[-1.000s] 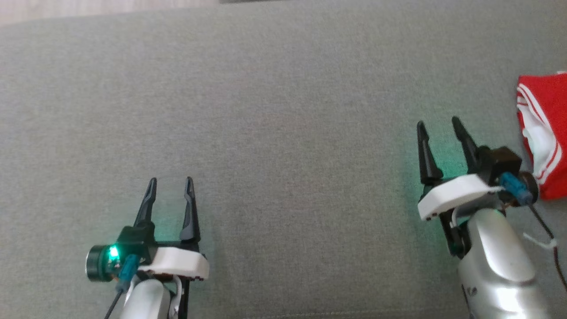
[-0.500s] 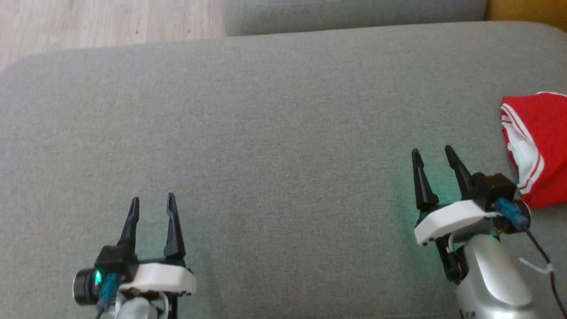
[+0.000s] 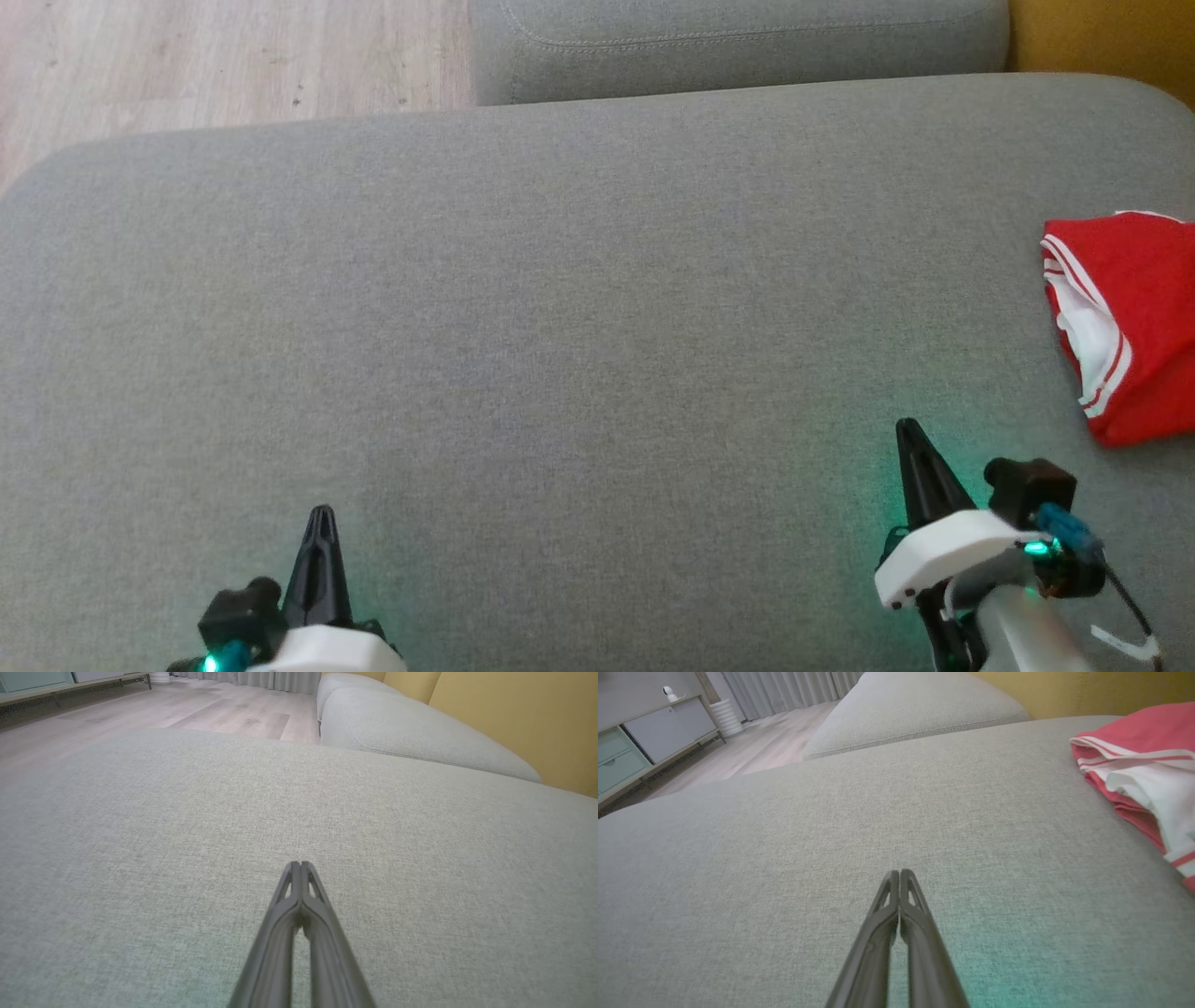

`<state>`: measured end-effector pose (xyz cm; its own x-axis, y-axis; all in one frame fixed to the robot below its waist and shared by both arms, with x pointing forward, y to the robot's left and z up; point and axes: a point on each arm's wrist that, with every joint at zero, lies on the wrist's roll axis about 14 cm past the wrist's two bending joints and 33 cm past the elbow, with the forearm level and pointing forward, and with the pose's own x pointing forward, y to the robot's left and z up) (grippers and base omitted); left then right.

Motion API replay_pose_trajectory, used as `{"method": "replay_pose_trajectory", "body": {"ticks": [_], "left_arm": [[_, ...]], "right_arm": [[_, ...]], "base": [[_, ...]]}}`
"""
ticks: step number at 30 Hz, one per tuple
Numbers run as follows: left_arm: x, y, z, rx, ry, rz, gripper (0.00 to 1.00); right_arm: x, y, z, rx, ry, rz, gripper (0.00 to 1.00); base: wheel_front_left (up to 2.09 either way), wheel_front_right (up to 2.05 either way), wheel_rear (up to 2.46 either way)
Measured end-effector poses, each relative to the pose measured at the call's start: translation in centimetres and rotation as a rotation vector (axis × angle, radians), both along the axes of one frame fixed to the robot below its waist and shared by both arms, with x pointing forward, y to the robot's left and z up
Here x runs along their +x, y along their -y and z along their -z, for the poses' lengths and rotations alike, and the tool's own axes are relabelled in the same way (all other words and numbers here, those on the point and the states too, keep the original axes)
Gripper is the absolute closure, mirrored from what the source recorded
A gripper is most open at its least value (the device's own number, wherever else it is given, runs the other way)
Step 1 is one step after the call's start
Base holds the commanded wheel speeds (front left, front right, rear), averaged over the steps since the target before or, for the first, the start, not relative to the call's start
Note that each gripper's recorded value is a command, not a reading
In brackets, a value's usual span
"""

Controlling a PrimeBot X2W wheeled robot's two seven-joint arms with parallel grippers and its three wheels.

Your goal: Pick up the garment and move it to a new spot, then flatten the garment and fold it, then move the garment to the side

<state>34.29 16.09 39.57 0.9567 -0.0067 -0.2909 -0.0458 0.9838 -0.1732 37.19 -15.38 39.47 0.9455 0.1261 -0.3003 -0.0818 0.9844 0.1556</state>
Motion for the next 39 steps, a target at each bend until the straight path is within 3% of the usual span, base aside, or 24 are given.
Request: {"method": "replay_pose_trajectory", "body": {"ticks": [39], "left_arm": [[0.8, -1.2, -1.1, -0.417, -0.019, -0.164, 1.00]], "right_arm": [[1.3, 2.2, -3.0, 0.419, 0.027, 0.225, 1.00]], "base": [[0.00, 0.00, 0.00]]}}
